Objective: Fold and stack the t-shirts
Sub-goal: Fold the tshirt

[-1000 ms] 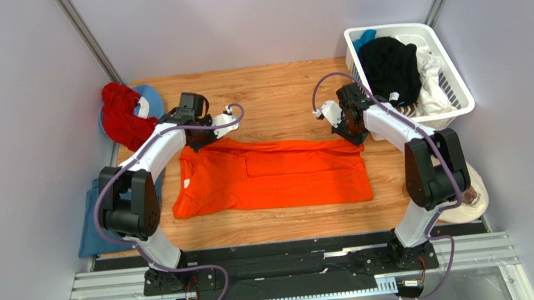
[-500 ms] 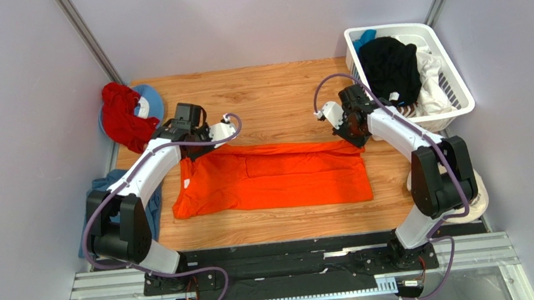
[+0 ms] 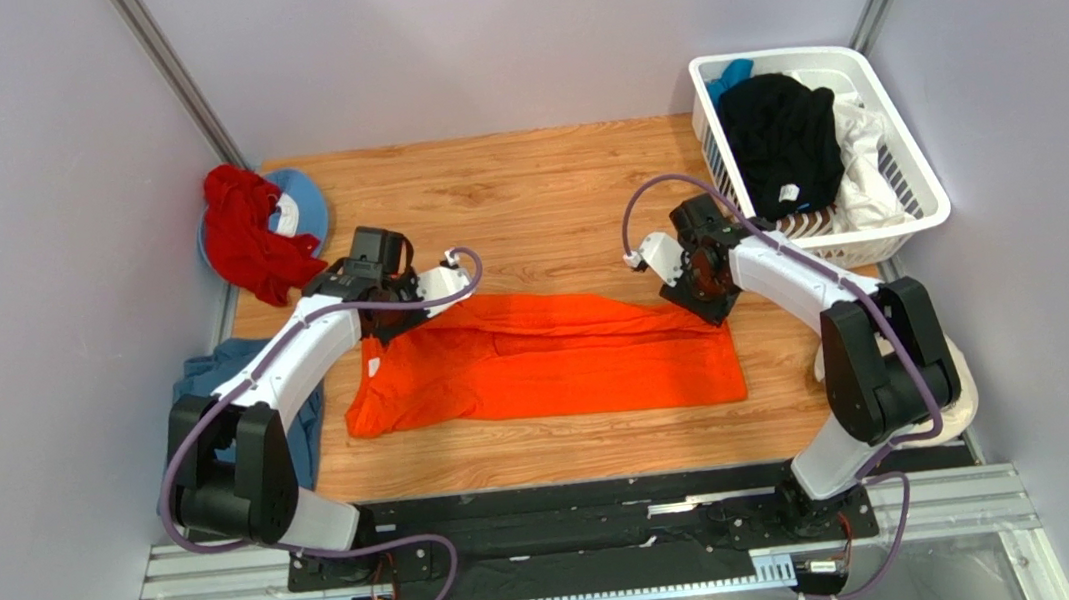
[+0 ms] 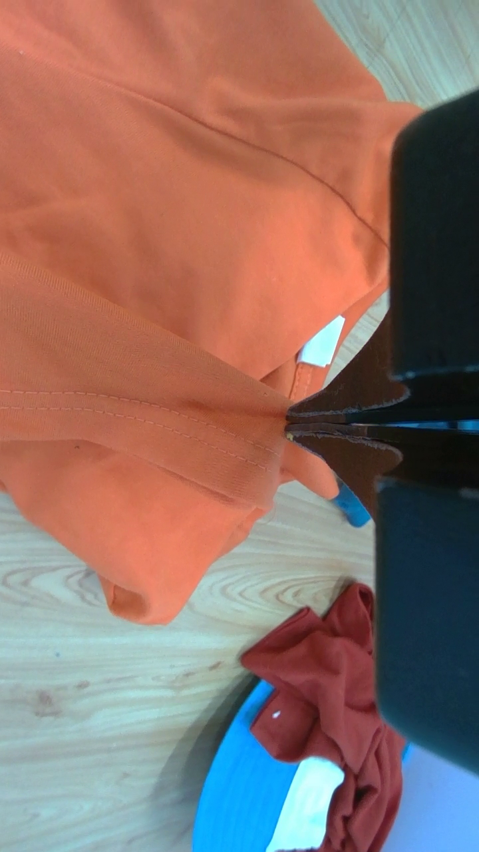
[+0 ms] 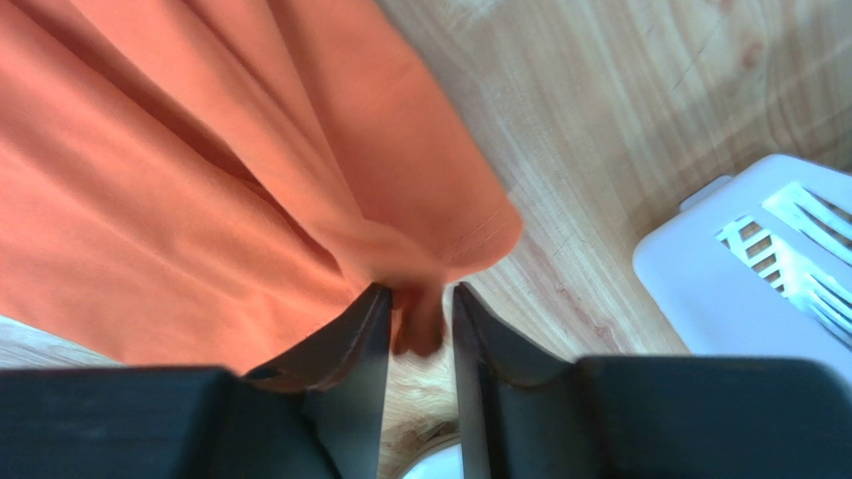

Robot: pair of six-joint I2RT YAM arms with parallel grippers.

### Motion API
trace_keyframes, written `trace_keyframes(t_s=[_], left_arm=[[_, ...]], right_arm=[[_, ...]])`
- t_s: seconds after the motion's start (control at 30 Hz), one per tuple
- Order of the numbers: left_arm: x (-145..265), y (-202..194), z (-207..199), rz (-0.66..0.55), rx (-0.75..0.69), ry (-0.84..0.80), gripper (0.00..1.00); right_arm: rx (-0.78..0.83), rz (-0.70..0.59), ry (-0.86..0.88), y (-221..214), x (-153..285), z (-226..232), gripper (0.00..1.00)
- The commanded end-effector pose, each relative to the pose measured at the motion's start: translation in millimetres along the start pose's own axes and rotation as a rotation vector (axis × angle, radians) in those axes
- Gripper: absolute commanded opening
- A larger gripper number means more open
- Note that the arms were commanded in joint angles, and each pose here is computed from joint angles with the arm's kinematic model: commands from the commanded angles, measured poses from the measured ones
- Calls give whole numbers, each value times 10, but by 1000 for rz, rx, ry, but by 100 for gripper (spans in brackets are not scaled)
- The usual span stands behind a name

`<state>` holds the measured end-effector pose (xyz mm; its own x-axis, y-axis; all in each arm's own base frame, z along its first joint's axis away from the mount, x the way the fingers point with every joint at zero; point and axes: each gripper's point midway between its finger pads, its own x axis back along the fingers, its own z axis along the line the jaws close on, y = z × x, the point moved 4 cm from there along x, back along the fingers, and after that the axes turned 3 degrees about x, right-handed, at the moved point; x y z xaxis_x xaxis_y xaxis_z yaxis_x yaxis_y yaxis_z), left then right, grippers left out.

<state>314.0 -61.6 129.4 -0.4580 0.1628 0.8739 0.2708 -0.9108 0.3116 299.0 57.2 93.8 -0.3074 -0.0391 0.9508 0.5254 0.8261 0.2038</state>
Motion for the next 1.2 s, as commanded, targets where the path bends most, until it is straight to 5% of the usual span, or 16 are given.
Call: trace_keyframes(t_s=[0.0,0.1,0.63,1.17], left_arm=[[63,7,-52,-14,13,11,0],[41,-12,-106,-11,16,0,0],[27,-57,-278,-14,35,-20,0],[-47,-84,-313,-3,40,-16,0]], right_arm=[[-7,-1,-43,-13,22,-42,39],[-14,-11,-27,-8,72,-8,46],[-75,-145,33,121,648,172,50],[-16,-95,1,392,133,-129,48]])
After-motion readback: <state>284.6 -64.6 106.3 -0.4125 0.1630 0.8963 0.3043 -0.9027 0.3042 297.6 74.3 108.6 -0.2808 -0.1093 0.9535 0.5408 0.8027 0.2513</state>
